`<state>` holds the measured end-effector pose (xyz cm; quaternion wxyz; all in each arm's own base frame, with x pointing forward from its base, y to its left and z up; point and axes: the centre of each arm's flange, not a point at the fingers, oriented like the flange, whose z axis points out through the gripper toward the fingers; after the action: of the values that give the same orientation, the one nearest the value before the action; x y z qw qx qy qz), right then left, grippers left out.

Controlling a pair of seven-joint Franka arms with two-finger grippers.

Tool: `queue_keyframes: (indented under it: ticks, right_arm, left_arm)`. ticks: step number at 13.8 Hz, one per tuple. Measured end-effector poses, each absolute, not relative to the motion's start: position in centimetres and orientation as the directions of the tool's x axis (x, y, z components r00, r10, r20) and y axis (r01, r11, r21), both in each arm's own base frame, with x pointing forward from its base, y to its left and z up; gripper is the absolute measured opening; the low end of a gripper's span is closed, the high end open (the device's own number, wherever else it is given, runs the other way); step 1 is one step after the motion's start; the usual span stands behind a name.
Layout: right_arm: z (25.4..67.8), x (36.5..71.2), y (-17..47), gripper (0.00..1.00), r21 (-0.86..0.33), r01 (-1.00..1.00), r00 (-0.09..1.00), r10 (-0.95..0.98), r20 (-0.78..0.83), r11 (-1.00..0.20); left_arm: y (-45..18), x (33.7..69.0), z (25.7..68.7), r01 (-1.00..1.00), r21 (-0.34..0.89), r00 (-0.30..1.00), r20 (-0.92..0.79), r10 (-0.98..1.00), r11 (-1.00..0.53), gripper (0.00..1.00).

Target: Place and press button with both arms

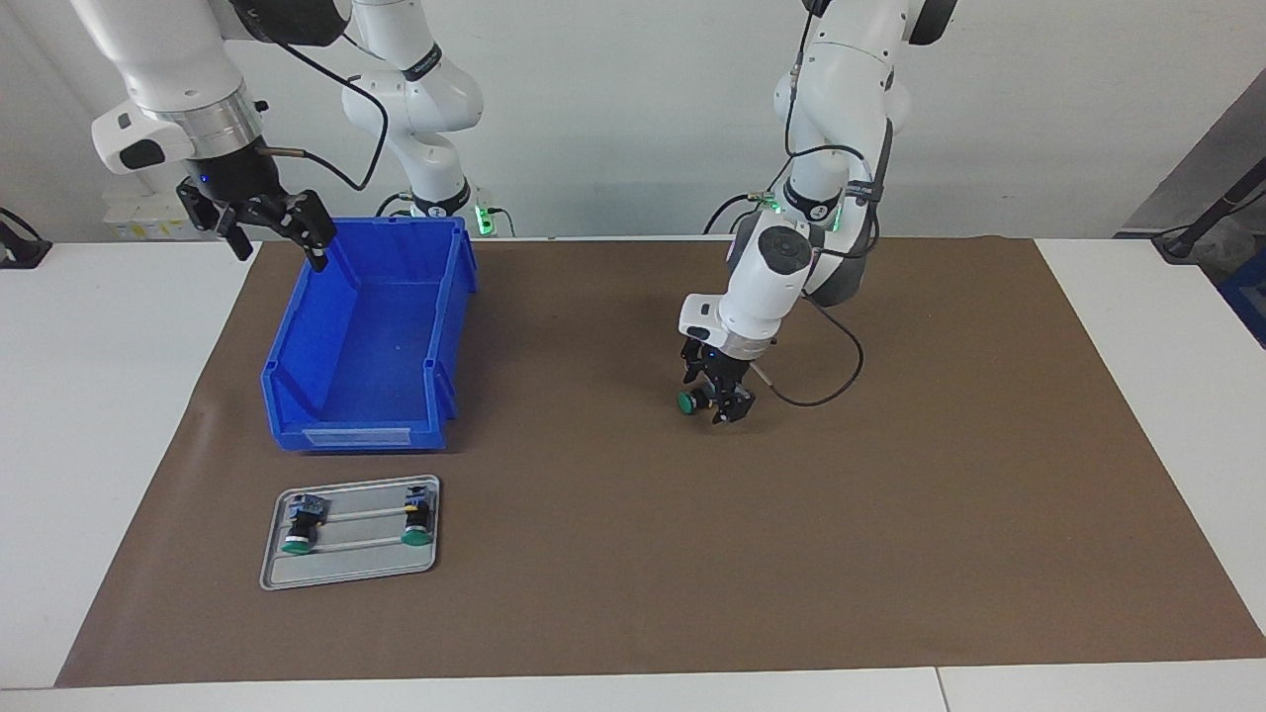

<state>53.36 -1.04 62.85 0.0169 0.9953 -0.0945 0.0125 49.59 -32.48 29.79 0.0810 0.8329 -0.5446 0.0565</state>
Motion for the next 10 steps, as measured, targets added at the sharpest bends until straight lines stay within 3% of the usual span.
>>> queue_keyframes:
  ticks: [6,7,9,10]
  right_arm:
    - [62.92,53.23,-1.11,1.0,0.031,-0.19,0.982,-0.189,0.029,-0.981]
    - [62.92,53.22,-1.13,1.0,0.031,-0.19,0.982,-0.189,0.029,-0.981]
    - [62.92,53.21,-1.16,1.0,0.031,-0.191,0.981,-0.19,0.029,-0.981]
    - [62.91,53.21,-1.17,1.0,0.031,-0.191,0.981,-0.19,0.029,-0.981]
  left_arm:
    - [-32.11,49.05,29.04,-0.915,0.083,0.403,0.167,-0.9,-0.394,0.77]
    - [-32.07,49.12,29.18,-0.915,0.079,0.403,0.17,-0.899,-0.395,0.68]
    - [-32.04,49.13,29.34,-0.916,0.077,0.402,0.172,-0.899,-0.395,0.63]
    - [-32.03,49.13,29.36,-0.916,0.076,0.402,0.173,-0.899,-0.395,0.55]
